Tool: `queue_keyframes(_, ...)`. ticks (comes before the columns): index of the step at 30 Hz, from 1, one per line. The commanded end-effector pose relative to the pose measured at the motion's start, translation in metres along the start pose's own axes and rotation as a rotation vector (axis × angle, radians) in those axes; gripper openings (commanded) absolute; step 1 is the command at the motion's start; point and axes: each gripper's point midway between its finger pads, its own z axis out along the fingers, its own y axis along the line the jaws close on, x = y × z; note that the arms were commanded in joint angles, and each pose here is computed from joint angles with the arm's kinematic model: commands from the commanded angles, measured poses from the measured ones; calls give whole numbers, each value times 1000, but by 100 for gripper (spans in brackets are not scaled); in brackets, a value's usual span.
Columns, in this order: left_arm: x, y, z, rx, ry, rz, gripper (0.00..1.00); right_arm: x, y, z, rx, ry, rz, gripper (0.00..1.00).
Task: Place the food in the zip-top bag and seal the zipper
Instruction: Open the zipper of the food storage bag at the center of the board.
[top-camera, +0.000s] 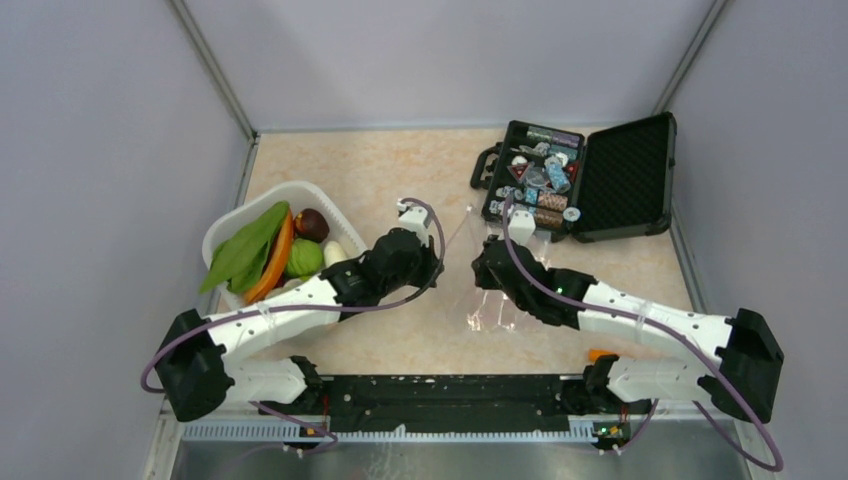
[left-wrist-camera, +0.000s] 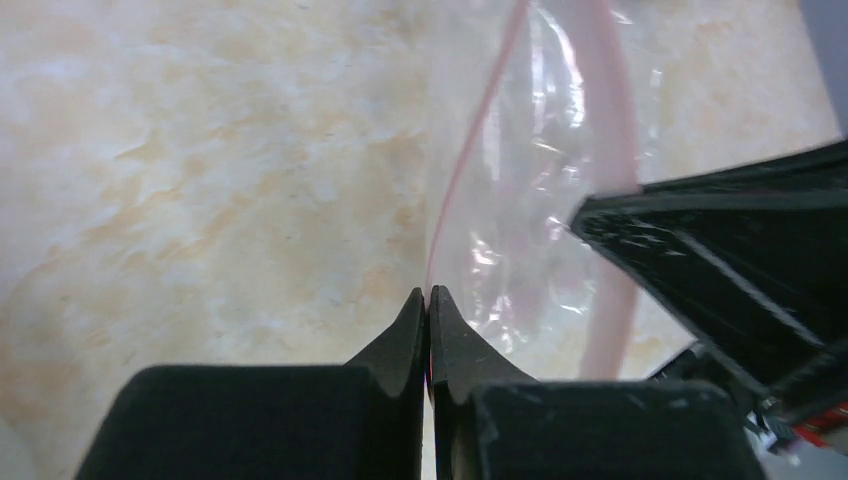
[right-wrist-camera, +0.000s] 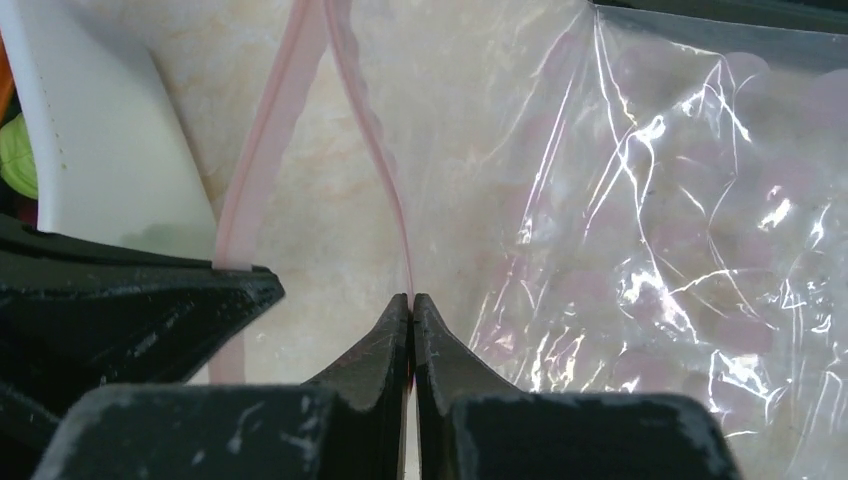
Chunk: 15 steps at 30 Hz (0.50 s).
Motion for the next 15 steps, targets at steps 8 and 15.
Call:
queue_keyframes(8, -24, 50, -18, -292, -127, -92, 0, -42, 1, -31, 6, -41, -98, 0)
queue_keyframes(15, -29, 35, -12, -216, -123, -78, 9, -50, 5, -35, 16, -33, -115, 0)
